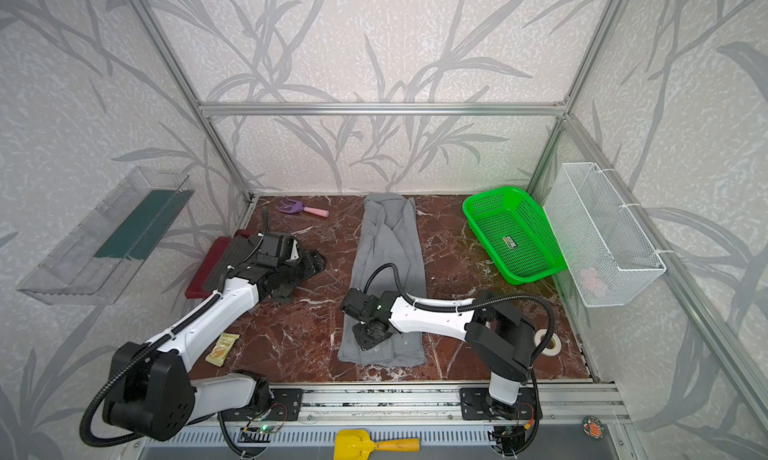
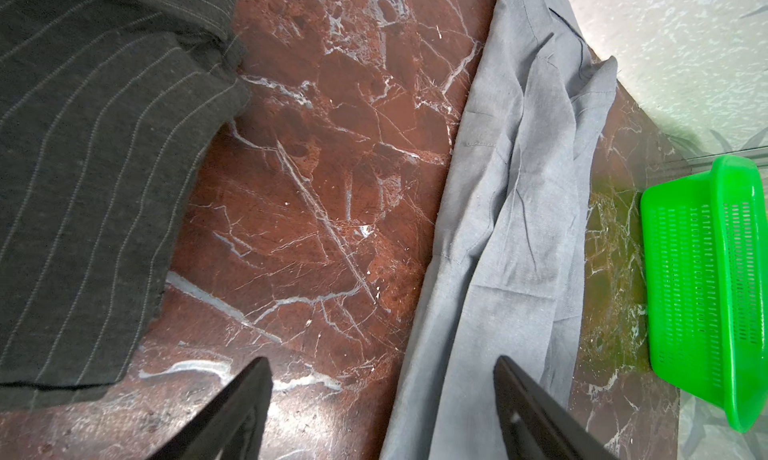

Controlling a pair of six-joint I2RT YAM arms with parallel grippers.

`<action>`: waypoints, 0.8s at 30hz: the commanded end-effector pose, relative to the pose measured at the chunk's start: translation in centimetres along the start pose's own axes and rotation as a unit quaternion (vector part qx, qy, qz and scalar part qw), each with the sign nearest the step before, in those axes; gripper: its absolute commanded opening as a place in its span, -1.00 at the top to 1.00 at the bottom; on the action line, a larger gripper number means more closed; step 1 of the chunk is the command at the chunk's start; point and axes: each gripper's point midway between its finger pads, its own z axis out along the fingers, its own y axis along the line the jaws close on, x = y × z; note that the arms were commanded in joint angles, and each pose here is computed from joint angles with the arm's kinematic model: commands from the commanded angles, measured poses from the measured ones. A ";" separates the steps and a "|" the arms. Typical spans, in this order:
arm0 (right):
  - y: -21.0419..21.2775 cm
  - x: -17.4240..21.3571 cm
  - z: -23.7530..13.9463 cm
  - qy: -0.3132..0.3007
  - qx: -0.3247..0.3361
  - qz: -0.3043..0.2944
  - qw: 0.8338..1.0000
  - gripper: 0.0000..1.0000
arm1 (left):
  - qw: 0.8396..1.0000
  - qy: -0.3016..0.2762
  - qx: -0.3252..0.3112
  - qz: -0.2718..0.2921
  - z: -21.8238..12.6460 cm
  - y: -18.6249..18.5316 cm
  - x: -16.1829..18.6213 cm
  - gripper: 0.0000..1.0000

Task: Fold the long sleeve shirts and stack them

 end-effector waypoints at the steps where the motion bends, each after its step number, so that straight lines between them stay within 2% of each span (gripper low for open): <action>1: 0.4 0.5 -1.5 -0.002 -0.013 -0.001 1.000 0.30 | 1.000 -0.004 0.005 0.002 -0.2 -0.8 -1.1 -0.69; 3: 0.5 -0.5 -4.8 -0.045 -0.019 -0.007 0.999 0.11 | 1.000 -0.004 0.013 0.007 -0.1 -1.9 -2.1 -0.70; 6: -1.0 -2.2 -8.1 -0.108 0.001 -0.005 0.994 -0.05 | 0.999 -0.005 0.035 0.015 0.7 -4.2 -4.1 -0.70; 10: -3.5 -4.5 -9.1 -0.130 -0.035 0.032 0.990 -0.08 | 0.999 0.007 0.045 0.024 3.5 -6.4 -6.2 -0.70; 12: -3.9 -5.6 -8.7 -0.144 -0.051 0.037 0.988 -0.08 | 0.998 0.012 0.047 0.036 5.3 -7.5 -7.2 -0.69; 16: -2.2 -8.5 -7.2 -0.165 -0.091 0.011 0.982 -0.08 | 0.997 0.021 0.049 0.049 9.0 -9.2 -8.6 -0.68; 20: -1.3 -10.4 -3.9 -0.138 -0.088 -0.021 0.986 -0.07 | 0.997 0.024 0.056 0.056 13.1 -10.5 -9.5 -0.65; 24: -0.8 -11.0 -0.6 -0.090 -0.081 -0.024 0.992 0.02 | 0.995 0.034 0.067 0.065 16.3 -12.2 -9.8 -0.60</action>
